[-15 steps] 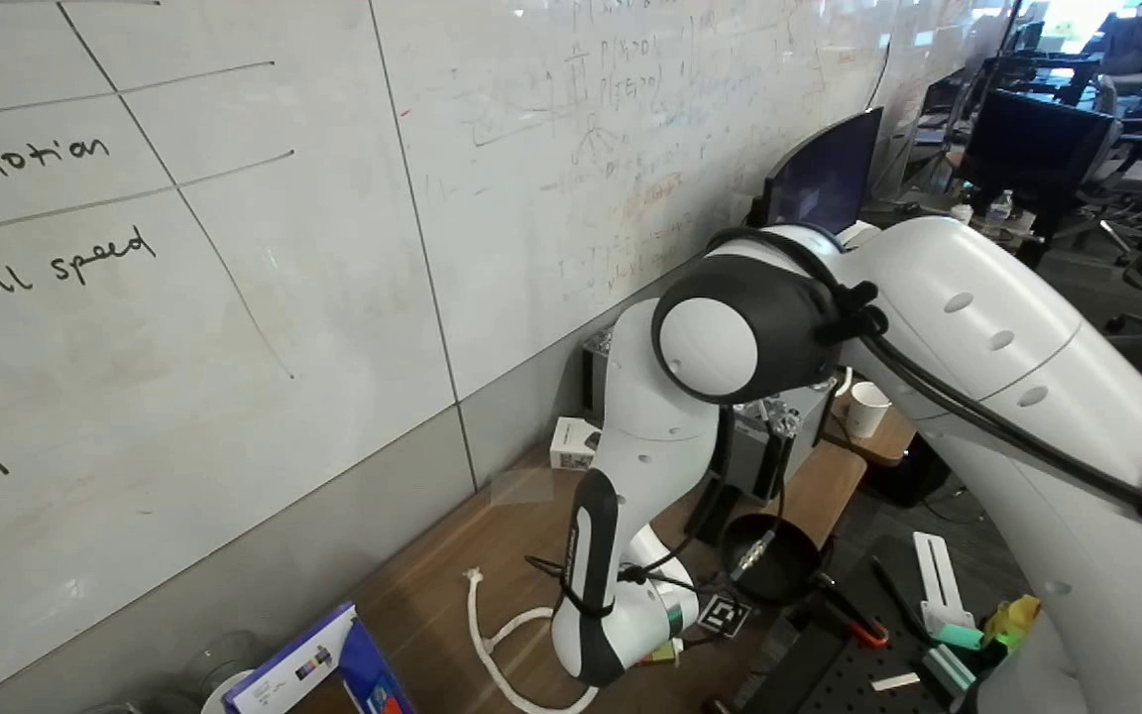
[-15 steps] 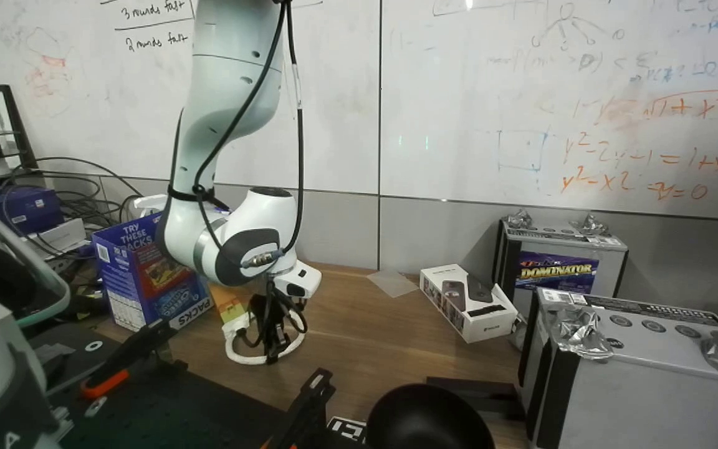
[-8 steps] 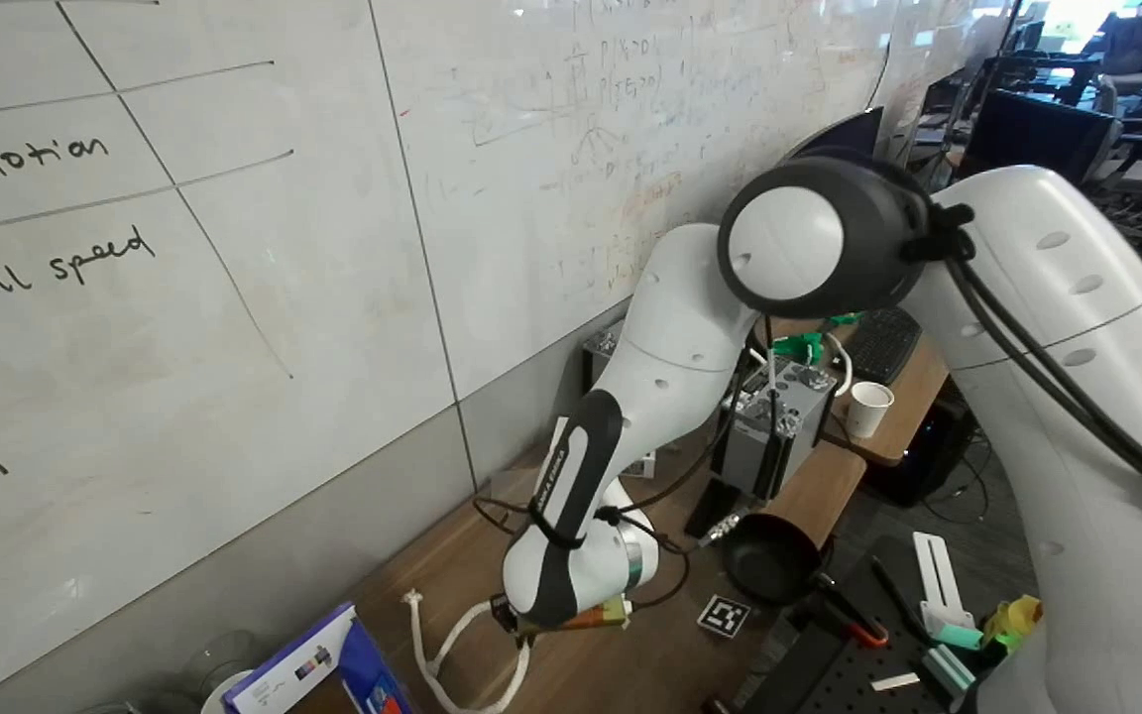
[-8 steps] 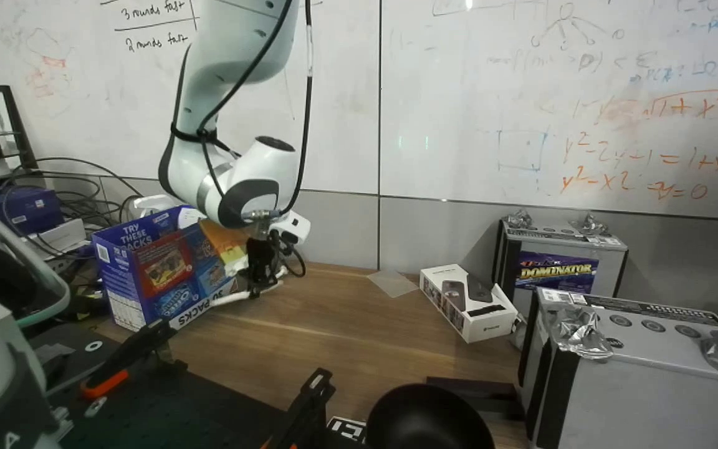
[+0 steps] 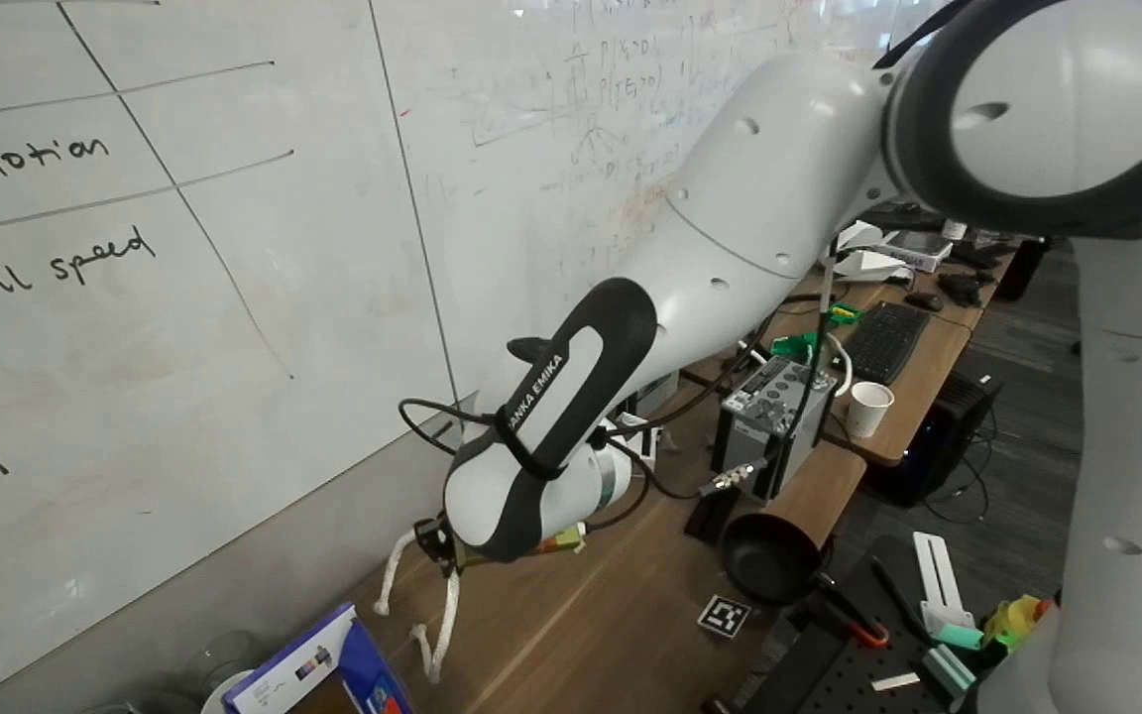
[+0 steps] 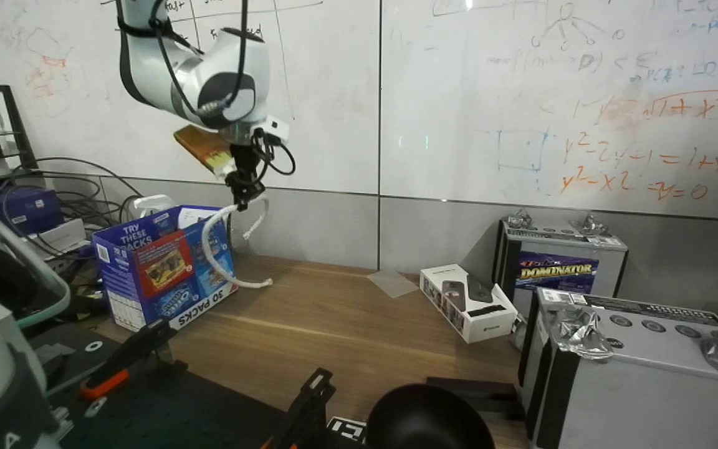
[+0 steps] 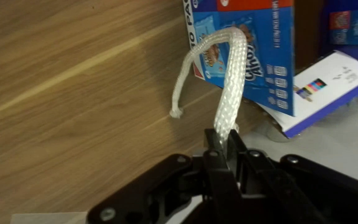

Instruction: Put the ropes in the box

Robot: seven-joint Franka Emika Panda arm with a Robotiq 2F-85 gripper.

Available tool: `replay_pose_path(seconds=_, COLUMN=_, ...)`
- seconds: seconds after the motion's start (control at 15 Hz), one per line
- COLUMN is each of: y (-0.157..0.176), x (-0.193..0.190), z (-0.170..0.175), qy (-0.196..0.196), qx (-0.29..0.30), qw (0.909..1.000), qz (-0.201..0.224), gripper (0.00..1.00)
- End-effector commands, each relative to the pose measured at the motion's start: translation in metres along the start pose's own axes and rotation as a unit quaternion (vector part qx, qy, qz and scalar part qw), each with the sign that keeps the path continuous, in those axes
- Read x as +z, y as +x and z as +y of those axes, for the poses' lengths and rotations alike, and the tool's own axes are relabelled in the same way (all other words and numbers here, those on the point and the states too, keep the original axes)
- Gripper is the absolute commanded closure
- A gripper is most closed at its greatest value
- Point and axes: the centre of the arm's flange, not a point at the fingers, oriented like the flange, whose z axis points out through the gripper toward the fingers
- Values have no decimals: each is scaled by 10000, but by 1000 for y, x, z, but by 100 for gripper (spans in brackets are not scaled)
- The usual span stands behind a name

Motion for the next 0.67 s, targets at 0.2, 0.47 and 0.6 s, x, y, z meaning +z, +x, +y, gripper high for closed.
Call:
replay_pose_path(seconds=0.2, y=-12, x=-131, z=-107, qy=-55, qx=-324, qw=9988, qz=371, gripper=94)
replay_pose_path(seconds=0.47, y=-34, x=-199, z=-168, qy=-11, qx=-525, qw=9972, qz=530, gripper=94)
replay_pose_path(seconds=0.6, y=-44, x=-215, z=-189, qy=-52, qx=-614, qw=9964, qz=581, gripper=94)
